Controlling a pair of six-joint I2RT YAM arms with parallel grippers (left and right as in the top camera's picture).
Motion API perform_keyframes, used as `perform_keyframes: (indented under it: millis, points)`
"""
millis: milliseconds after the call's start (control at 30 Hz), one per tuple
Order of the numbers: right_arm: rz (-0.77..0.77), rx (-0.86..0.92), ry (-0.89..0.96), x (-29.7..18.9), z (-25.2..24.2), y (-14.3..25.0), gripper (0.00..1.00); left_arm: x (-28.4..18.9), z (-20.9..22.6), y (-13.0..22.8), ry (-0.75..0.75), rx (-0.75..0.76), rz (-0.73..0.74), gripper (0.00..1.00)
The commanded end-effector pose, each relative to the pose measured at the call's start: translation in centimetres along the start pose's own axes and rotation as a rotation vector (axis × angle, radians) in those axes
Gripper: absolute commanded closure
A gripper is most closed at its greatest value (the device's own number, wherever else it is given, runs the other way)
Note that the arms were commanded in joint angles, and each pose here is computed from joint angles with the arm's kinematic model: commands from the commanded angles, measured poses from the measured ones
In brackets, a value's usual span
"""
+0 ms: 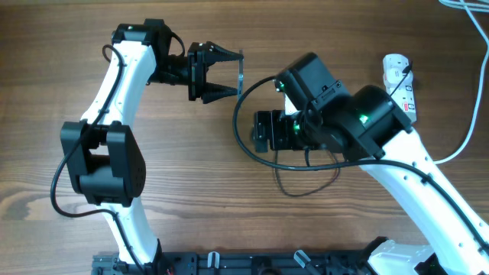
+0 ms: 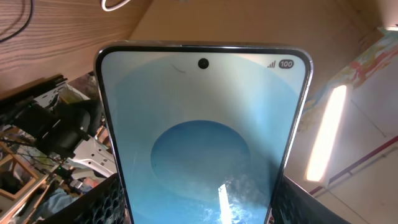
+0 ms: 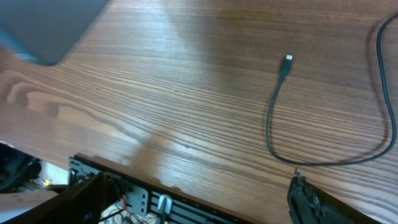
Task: Plug charger to phone and switch on socket
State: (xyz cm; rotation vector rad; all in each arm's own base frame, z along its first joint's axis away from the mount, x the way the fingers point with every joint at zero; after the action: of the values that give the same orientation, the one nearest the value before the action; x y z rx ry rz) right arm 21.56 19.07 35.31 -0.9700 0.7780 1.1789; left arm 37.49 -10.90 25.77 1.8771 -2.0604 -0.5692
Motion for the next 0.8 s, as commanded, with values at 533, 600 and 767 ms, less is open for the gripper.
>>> perform_keyframes:
  millis: [533, 600, 767]
  points:
    - [-0.249, -0.037, 0.064, 0.6, 3.9, -3.1, 0.11, -0.3, -0.9, -0.1, -0.102, -0.061, -0.073, 0.37]
    - [-0.264, -0.023, 0.048, 1.5, 4.6, -3.8, 0.11, -0.3, -0.8, -0.1, -0.118, -0.061, -0.083, 0.37]
    - [-0.331, 0.0, 0.031, 2.8, 5.5, -5.3, 0.16, -0.4, -0.4, -0.3, -0.167, -0.062, -0.11, 0.37]
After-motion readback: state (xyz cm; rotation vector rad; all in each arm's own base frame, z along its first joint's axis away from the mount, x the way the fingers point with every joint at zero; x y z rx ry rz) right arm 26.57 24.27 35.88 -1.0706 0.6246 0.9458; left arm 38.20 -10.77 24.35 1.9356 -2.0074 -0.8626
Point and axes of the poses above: each gripper's point midway between its finger pads, its own x axis out along the fingers, its own z axis along the line the jaws close on, y = z × x, the point moved 10 cm from there along -x, back along the fingers, and after that the axes turned 10 degrees about x, right-handed, at the moved point
